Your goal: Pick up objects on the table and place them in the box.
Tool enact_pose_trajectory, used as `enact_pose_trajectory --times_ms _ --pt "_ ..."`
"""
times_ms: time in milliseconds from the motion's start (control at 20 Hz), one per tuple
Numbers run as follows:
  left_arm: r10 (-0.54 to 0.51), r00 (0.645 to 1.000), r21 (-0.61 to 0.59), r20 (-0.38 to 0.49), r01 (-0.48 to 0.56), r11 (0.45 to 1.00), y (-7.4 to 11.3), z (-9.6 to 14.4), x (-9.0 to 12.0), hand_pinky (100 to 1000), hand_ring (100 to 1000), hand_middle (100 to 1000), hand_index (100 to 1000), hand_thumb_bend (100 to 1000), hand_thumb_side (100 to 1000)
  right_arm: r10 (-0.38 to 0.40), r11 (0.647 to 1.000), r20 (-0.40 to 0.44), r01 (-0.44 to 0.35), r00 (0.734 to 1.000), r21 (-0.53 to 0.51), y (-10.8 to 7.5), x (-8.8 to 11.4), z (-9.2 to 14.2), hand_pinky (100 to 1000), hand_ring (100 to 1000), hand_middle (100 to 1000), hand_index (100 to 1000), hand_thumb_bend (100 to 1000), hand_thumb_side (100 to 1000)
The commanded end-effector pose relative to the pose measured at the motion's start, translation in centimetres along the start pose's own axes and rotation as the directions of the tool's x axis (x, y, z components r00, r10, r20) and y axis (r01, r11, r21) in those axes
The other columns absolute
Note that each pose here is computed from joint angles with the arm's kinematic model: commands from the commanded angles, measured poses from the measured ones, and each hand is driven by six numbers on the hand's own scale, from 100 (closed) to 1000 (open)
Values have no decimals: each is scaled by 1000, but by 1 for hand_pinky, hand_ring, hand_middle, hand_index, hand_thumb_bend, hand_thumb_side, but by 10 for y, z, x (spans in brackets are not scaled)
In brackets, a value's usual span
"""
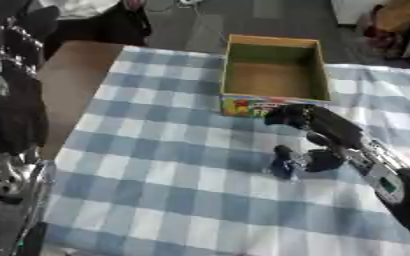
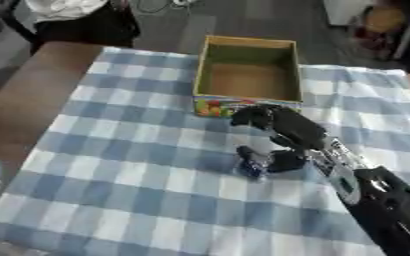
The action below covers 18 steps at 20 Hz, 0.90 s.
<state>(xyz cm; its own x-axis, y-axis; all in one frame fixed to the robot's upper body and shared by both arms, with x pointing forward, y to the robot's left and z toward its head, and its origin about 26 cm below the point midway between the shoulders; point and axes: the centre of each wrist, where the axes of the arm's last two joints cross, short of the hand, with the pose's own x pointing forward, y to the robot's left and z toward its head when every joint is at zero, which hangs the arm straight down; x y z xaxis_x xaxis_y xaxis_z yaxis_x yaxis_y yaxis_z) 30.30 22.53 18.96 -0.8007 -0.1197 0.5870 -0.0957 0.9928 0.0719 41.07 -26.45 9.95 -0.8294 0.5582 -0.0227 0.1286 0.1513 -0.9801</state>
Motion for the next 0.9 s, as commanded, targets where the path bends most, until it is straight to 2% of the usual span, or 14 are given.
enact_pose_trajectory --times_ms 50,100,300,900 --pt "-7 999 -12 31 8 1000 3 -6 6 858 749 864 853 294 1000 18 1000 4 -18 1000 6 -4 -2 0 702 771 794 865 327 1000" --pt "-7 999 -13 31 8 1000 3 -6 6 858 750 864 853 294 1000 17 1000 1 -17 1000 13 -3 -2 1 699 771 797 867 354 1000" --pt "-7 999 -13 31 7 1000 3 -6 6 858 750 864 853 294 1000 14 999 -5 -14 1000 38 4 -2 4 697 771 798 869 371 1000" --pt "-8 1000 -14 29 9 1000 3 -6 5 858 750 865 854 291 1000 38 997 -21 -37 999 71 17 -4 11 704 776 808 874 367 1000"
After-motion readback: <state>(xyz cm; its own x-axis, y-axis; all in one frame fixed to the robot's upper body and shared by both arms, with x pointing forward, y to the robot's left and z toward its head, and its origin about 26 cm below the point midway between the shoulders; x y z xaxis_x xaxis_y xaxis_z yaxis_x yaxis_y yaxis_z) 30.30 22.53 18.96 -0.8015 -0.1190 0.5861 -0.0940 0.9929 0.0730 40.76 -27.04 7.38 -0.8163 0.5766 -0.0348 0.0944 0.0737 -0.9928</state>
